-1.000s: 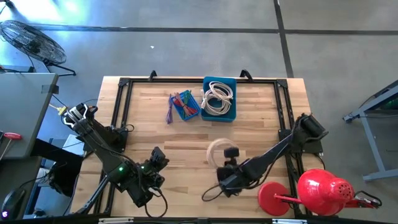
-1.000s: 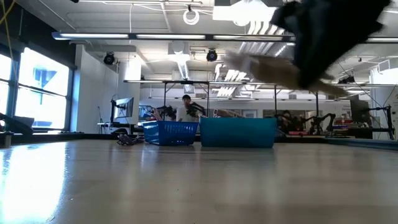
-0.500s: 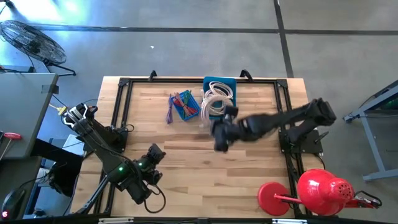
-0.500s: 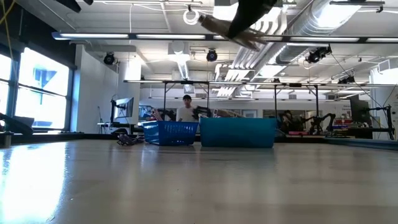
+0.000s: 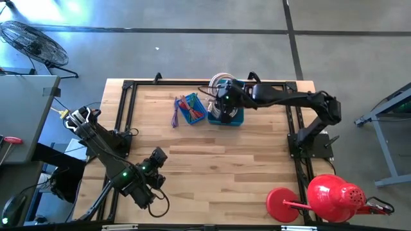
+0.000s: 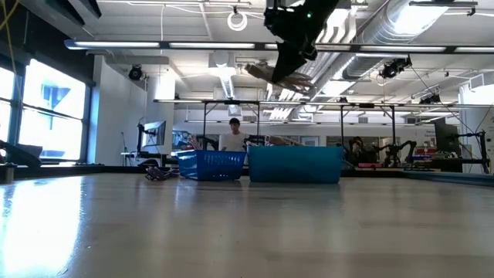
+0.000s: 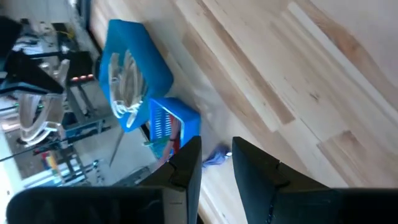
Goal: Pick & Place USB Port
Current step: Put the white HDMI cable into the dark blue bin
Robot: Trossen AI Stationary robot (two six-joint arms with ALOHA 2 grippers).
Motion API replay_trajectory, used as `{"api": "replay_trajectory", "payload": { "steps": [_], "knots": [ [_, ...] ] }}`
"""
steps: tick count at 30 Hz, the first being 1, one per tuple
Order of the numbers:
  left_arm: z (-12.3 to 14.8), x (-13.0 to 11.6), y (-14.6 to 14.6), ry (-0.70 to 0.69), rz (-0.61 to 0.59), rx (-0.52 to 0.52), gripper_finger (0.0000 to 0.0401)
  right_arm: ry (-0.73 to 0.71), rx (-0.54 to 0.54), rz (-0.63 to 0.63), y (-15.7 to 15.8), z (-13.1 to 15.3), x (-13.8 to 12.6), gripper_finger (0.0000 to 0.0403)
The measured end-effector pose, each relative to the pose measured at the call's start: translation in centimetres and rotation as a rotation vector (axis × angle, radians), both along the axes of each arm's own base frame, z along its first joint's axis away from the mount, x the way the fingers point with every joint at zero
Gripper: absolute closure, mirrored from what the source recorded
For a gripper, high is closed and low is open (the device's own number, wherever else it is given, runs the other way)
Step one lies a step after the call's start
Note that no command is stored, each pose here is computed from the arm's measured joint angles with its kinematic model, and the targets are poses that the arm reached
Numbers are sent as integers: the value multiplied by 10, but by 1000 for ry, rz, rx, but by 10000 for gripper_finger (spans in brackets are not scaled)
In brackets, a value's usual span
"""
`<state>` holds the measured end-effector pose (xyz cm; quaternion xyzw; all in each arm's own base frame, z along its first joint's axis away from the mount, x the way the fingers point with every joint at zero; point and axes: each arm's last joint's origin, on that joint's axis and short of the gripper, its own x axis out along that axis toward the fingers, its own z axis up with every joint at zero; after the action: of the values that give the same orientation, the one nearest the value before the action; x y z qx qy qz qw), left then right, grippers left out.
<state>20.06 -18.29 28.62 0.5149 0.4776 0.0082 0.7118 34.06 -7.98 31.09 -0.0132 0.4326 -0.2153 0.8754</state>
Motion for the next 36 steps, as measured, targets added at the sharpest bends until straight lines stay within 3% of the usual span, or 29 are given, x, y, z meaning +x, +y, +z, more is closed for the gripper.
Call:
{"api": "replay_trajectory", "payload": {
  "steps": [5,19,29,36],
  "knots": [
    [0,-3,3,30,18,6,316,-8,44,-12,-16,-9,-3,361],
    [0,-4,4,19,50,3,316,45,176,-12,-26,-86,-21,361],
    [0,-4,5,3,43,25,316,31,181,-31,-26,-98,-24,360],
    [0,-4,5,7,43,22,316,-5,221,-114,-26,-97,-23,240]
  ]
}}
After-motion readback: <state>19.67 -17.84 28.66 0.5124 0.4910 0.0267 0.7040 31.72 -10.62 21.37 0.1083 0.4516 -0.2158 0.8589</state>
